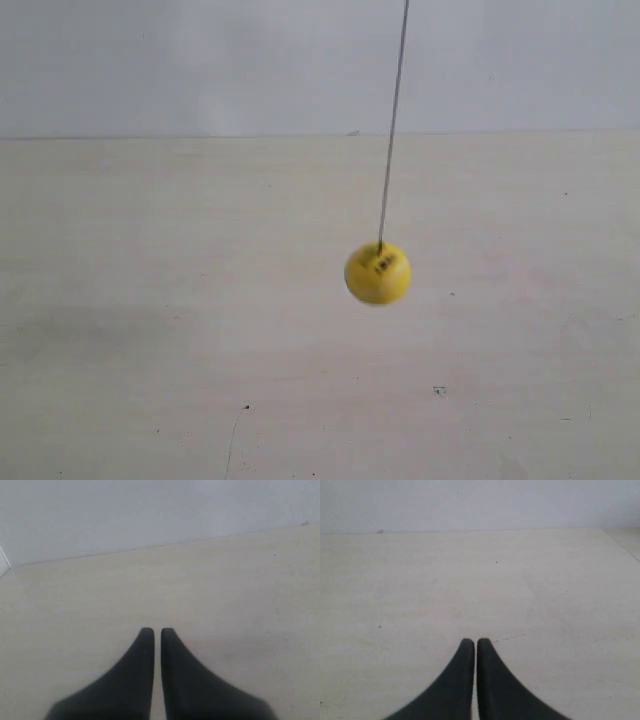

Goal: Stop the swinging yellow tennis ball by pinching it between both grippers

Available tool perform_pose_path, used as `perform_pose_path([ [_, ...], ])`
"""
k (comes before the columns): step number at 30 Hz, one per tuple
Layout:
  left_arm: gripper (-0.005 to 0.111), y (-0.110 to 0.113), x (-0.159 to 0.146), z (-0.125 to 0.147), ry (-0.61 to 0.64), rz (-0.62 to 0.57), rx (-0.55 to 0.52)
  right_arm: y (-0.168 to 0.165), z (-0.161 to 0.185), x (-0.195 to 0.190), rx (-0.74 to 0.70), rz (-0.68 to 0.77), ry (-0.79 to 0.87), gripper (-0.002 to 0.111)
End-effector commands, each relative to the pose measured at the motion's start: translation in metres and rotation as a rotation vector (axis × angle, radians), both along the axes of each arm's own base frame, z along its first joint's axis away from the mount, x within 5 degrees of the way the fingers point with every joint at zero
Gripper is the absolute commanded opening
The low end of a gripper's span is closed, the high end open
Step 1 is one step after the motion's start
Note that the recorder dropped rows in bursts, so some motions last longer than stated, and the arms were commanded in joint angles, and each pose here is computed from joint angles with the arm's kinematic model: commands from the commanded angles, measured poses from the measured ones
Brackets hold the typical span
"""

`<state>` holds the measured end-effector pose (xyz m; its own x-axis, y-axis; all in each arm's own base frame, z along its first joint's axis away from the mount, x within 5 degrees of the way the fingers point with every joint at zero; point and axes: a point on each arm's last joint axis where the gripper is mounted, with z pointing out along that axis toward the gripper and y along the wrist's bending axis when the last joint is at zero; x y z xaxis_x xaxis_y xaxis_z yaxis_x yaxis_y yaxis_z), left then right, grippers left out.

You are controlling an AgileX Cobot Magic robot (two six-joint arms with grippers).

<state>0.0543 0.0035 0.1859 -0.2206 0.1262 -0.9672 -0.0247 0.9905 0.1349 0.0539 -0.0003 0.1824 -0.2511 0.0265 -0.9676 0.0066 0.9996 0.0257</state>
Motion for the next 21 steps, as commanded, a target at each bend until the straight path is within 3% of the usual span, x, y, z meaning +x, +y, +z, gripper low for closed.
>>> perform_pose_path([
  [1, 0.005, -0.0005, 0.0001, 0.0005, -0.008, -0.007, -0.004, -0.0001, 0.0009, -0.0001, -0.006, 0.0, -0.01, 0.0],
  [21, 0.005, -0.0006, 0.0004, 0.0023, -0.029, -0.007, -0.004, 0.0002, 0.0104, 0.0017, -0.038, 0.01, -0.117, 0.0],
])
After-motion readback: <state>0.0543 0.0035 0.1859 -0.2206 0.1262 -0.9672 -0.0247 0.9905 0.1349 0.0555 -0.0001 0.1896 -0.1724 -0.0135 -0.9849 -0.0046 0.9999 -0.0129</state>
